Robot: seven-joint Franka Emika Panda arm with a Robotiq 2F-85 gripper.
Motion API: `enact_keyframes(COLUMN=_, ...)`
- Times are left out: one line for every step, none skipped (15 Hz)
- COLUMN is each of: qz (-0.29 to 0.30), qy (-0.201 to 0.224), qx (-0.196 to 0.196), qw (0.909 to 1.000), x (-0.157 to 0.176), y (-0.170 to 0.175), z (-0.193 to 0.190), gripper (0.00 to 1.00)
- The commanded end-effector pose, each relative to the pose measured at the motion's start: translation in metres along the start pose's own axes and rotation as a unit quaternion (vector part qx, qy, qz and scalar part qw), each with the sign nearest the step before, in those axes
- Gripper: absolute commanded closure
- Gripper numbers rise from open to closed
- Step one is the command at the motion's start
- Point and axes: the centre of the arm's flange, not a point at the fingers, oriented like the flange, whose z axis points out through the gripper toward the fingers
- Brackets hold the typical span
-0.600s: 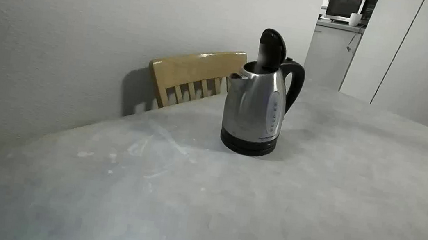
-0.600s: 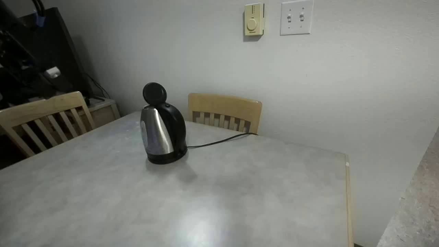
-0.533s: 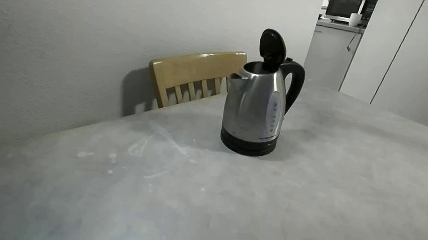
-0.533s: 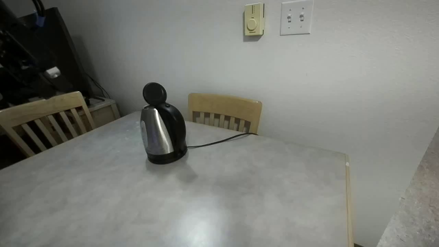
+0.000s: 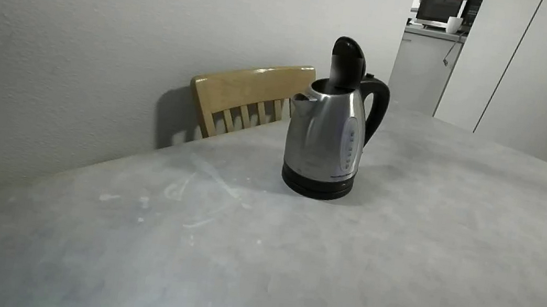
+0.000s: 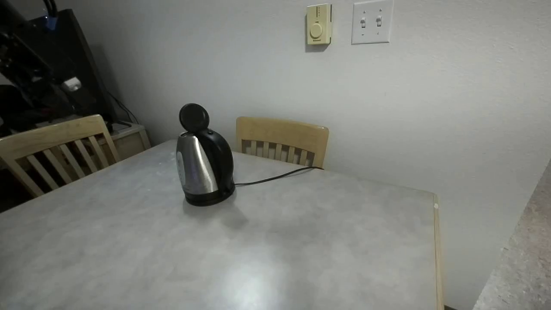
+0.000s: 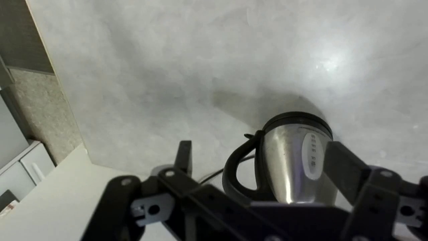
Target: Close the lid on the electric kettle
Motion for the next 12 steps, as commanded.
enact_keyframes(qz=-0.021, qy=0.082, qx=0.0, qw=0.9964, x=0.017, y=0.002, z=0.003, gripper=0.0)
enact_keyframes(qz=-0.023, qy=0.119, qx=0.005, qw=0.9926, x=0.024, y=0.002, z=0.001, gripper=0.0)
enact_keyframes(qz=-0.024, qy=0.152, qx=0.011, qw=0.988, x=0.03, y=0.002, z=0.0, gripper=0.0)
enact_keyframes(qz=-0.021, qy=0.186, qx=0.02, qw=0.9822, x=0.036, y=0.002, z=-0.001, gripper=0.0)
enact_keyframes(qz=-0.014, qy=0.209, qx=0.03, qw=0.9773, x=0.041, y=0.002, z=-0.002, gripper=0.0)
enact_keyframes(qz=-0.001, qy=0.237, qx=0.04, qw=0.9707, x=0.047, y=0.004, z=-0.001, gripper=0.0)
enact_keyframes(qz=0.014, qy=0.257, qx=0.052, qw=0.965, x=0.052, y=0.006, z=0.001, gripper=0.0)
enact_keyframes(qz=0.036, qy=0.268, qx=0.063, qw=0.9606, x=0.057, y=0.011, z=0.006, gripper=0.0)
enact_keyframes(qz=0.056, qy=0.276, qx=0.07, qw=0.957, x=0.061, y=0.016, z=0.009, gripper=0.0)
enact_keyframes(qz=0.074, qy=0.281, qx=0.078, qw=0.9535, x=0.064, y=0.021, z=0.014, gripper=0.0)
enact_keyframes(qz=0.085, qy=0.288, qx=0.085, qw=0.95, x=0.067, y=0.025, z=0.019, gripper=0.0)
enact_keyframes(qz=0.095, qy=0.293, qx=0.093, qw=0.9468, x=0.069, y=0.028, z=0.023, gripper=0.0)
